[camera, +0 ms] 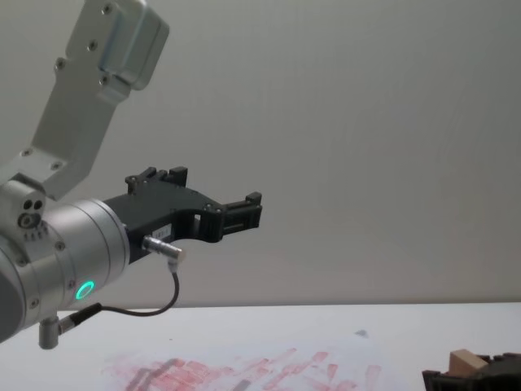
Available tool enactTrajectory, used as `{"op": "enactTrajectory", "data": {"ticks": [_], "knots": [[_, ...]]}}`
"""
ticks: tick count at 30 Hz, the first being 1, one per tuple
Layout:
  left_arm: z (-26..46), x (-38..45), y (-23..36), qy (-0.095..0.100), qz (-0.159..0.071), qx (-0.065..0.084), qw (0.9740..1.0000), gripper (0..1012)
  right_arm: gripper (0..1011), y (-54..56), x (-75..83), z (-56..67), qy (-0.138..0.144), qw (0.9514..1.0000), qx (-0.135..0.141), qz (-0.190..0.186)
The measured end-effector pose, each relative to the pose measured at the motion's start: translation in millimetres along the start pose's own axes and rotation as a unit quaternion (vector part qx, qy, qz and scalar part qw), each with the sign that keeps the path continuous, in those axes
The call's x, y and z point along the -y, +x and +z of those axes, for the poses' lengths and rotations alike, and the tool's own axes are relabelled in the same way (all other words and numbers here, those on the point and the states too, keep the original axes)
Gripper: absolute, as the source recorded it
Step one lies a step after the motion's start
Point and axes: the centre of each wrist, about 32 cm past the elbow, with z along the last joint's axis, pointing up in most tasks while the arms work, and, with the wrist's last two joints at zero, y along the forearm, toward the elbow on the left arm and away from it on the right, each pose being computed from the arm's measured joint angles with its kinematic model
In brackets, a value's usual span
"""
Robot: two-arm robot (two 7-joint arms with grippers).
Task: Use the one hand to pick up the stamp and affix it onto the A4 paper.
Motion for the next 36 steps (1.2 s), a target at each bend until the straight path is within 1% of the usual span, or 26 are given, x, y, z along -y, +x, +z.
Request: {"op": "enactTrajectory", "data": {"ticks": [1,5,6,7,9,11,12,13,15,18,23,27,36], "knots": [[0.0,0.0,0.0,0.000,0.000,0.000,1.0000,1001,686,0.0,-0.2,0.0,0.000,1.0000,0.000,0.000],[0.0,0.0,0.0,0.000,0.000,0.000,1.0000,1001,613,-0.2,-1.2,-0.1,-0.001,1.0000,0.000,0.000],[0.0,0.0,0.0,0.000,0.000,0.000,1.0000,1001,548,-0.3,-1.5,-0.2,-0.002,1.0000,0.000,0.000],[0.0,0.0,0.0,0.000,0.000,0.000,1.0000,1001,531,-0.4,-1.6,-0.2,-0.002,1.0000,0.001,0.000],[0.0,0.0,0.0,0.000,0.000,0.000,1.0000,1001,445,-0.5,-2.0,-0.2,-0.002,1.0000,0.001,0.000],[0.0,0.0,0.0,0.000,0.000,0.000,1.0000,1001,414,-0.5,-2.2,-0.2,-0.002,1.0000,0.001,0.000],[0.0,0.0,0.0,0.000,0.000,0.000,1.0000,1001,364,-0.5,-2.4,-0.2,-0.003,1.0000,0.001,0.000],[0.0,0.0,0.0,0.000,0.000,0.000,1.0000,1001,345,-0.6,-2.4,-0.2,-0.003,1.0000,0.001,0.001],[0.0,0.0,0.0,0.000,0.000,0.000,1.0000,1001,273,-0.6,-2.6,-0.2,-0.003,1.0000,0.001,0.001],[0.0,0.0,0.0,0.000,0.000,0.000,1.0000,1001,218,-0.7,-2.9,-0.2,-0.003,1.0000,0.001,0.001],[0.0,0.0,0.0,0.000,0.000,0.000,1.0000,1001,219,-0.7,-3.1,1.2,-0.001,1.0000,0.006,0.003],[0.0,0.0,0.0,0.000,0.000,0.000,1.0000,1001,219,-0.6,-3.5,5.9,0.008,0.9998,0.018,0.008],[0.0,0.0,0.0,0.000,0.000,0.000,1.0000,1001,219,-2.2,-8.2,24.3,0.038,0.9968,0.057,0.041]]}}
